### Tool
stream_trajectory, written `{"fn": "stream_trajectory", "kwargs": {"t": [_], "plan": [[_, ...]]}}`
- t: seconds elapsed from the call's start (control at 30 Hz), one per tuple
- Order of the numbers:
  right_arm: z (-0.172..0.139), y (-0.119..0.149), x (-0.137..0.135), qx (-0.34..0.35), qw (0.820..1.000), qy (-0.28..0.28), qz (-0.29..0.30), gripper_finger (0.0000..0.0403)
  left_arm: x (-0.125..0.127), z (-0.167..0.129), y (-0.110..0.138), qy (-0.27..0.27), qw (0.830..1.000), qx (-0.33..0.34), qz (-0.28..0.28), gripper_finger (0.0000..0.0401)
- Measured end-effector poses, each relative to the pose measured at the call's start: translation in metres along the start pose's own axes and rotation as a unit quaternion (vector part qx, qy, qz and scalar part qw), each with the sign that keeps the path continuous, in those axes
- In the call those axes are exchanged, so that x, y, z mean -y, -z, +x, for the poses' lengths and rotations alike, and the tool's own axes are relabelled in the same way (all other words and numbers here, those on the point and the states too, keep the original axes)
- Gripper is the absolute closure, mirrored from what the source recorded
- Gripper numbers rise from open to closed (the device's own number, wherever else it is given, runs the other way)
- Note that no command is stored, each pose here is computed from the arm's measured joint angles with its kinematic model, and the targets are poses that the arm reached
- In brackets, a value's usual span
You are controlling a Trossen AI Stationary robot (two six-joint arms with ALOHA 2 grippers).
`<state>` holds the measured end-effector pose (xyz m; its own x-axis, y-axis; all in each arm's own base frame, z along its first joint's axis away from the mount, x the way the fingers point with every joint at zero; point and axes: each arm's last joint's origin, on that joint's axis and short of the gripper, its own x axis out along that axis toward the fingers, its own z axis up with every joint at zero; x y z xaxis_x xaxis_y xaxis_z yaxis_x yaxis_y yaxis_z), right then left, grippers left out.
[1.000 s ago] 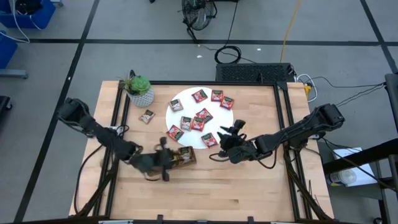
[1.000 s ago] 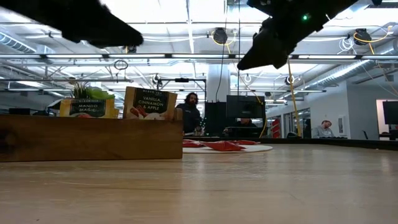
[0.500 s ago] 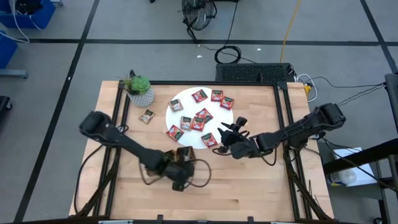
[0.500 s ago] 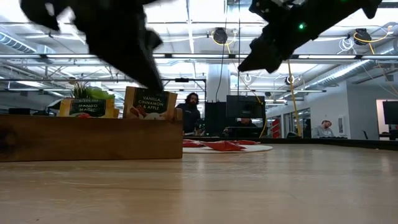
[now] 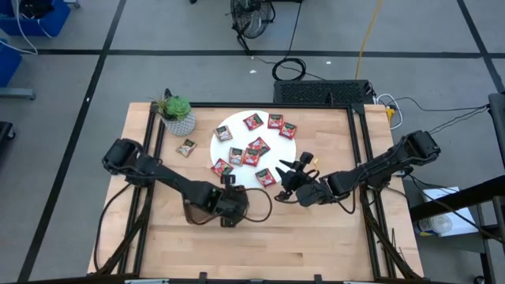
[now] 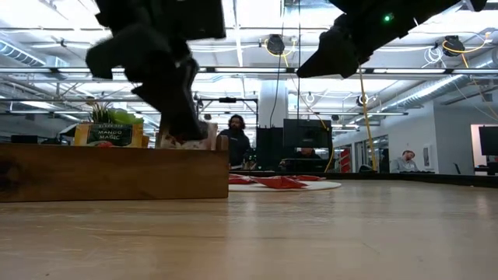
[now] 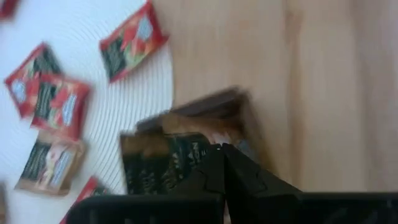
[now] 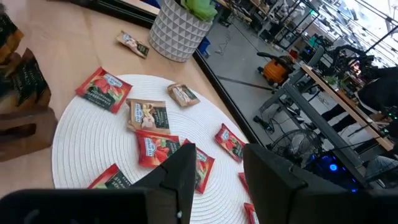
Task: Pick & Place Tea
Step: Put the brown tea bag into the right section of the wooden organizer
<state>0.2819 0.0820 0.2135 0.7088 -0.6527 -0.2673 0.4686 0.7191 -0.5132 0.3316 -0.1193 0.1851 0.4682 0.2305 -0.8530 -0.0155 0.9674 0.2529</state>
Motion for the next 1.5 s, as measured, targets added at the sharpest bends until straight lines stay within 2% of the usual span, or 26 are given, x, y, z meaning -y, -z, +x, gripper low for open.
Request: {"fn": "stream_trajectory", "kwargs": {"t": [0.47,0.67,0.87,1.03,1.3,1.5], "plan": [[0.0,0.0,0.0,0.0,1.0,0.0,-0.006,0.0284,-0.007,0.006,0.0,0.056,0.998,-0.026,-0.007,0.04],[0.0,0.0,0.0,0.0,1.0,0.0,-0.007,0.0284,-0.004,0.015,0.003,0.058,0.997,-0.042,-0.005,0.04],[0.0,0.0,0.0,0.0,1.0,0.0,-0.006,0.0284,0.005,0.034,0.006,0.102,0.993,-0.064,-0.001,0.04],[0.0,-0.001,0.0,0.002,1.0,0.0,-0.007,0.0284,0.003,0.039,0.005,0.131,0.989,-0.071,-0.011,0.04],[0.0,0.0,0.0,0.001,1.0,0.0,-0.002,0.0284,-0.002,0.042,0.006,0.075,0.994,-0.072,-0.023,0.04],[0.0,0.0,0.0,0.001,1.0,0.0,0.0,0.0284,-0.005,0.04,0.016,0.019,0.993,-0.112,-0.025,0.04]]}}
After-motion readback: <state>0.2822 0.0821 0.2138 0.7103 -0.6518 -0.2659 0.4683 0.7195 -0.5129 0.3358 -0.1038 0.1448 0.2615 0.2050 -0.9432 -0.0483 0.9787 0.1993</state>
